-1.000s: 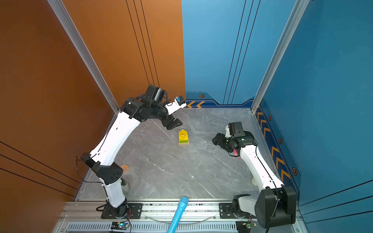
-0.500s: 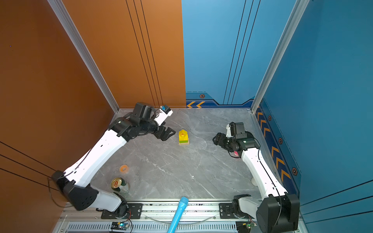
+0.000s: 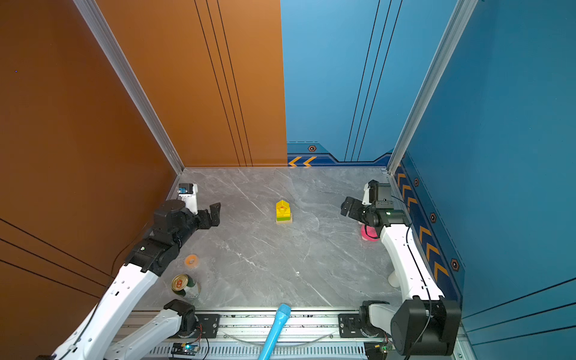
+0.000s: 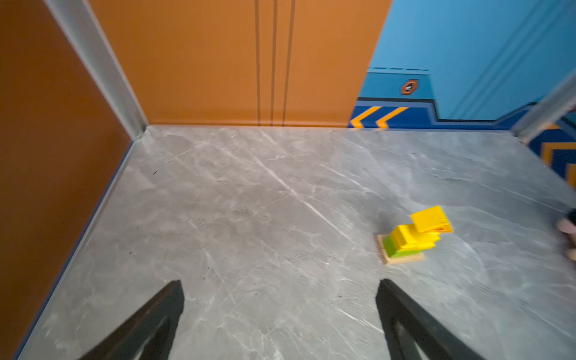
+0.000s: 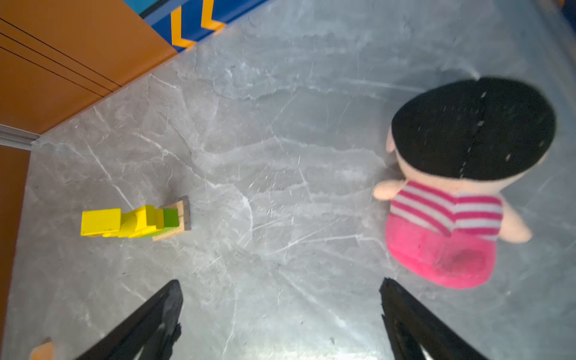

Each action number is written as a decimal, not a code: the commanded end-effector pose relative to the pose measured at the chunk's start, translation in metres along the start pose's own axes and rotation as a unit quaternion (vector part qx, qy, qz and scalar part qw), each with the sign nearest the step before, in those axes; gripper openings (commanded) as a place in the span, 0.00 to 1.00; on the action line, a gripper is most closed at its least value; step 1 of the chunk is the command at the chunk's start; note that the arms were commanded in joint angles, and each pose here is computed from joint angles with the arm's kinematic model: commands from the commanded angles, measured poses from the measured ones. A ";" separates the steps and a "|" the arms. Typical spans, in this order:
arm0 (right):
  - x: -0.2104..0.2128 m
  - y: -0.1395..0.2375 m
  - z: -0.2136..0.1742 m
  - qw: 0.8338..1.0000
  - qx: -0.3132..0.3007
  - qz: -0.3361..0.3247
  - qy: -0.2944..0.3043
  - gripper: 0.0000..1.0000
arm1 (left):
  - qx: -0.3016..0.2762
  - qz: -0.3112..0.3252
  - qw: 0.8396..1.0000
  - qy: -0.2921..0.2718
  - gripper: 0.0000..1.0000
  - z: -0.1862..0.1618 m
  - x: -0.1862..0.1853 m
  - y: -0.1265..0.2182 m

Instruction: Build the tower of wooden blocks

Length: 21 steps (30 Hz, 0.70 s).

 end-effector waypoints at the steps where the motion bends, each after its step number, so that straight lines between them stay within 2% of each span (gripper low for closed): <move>1: -0.011 0.000 0.001 0.993 -0.077 -0.058 0.069 1.00 | -0.023 0.098 0.995 0.021 0.98 -0.014 0.019 -0.017; 6: -0.023 -0.009 -0.019 0.973 -0.159 -0.083 0.148 1.00 | 0.006 0.157 0.987 -0.027 0.98 -0.043 0.036 -0.048; 8: -0.027 -0.019 -0.031 0.967 -0.184 -0.076 0.160 1.00 | 0.006 0.166 0.985 -0.055 0.98 -0.055 0.038 -0.060; 12: -0.033 -0.043 -0.051 0.959 -0.229 -0.046 0.162 1.00 | -0.023 0.161 0.984 -0.068 0.98 -0.072 0.043 -0.073; 17: -0.045 -0.071 -0.065 0.960 -0.223 -0.058 0.158 1.00 | -0.054 0.128 0.989 -0.042 0.98 -0.092 0.055 -0.087; 21: -0.051 -0.091 -0.071 0.961 -0.228 -0.050 0.146 1.00 | -0.045 0.106 0.992 -0.049 0.98 -0.103 0.058 -0.100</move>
Point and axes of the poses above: each gripper's point midway between its finger pads, its own y axis back along the fingers, its own x axis along the line the jaws close on, z = x × y, the point moved 10 cm from there along y, back along the fingers, and after that the axes turned 4 degrees about y, right-handed, at the moved point
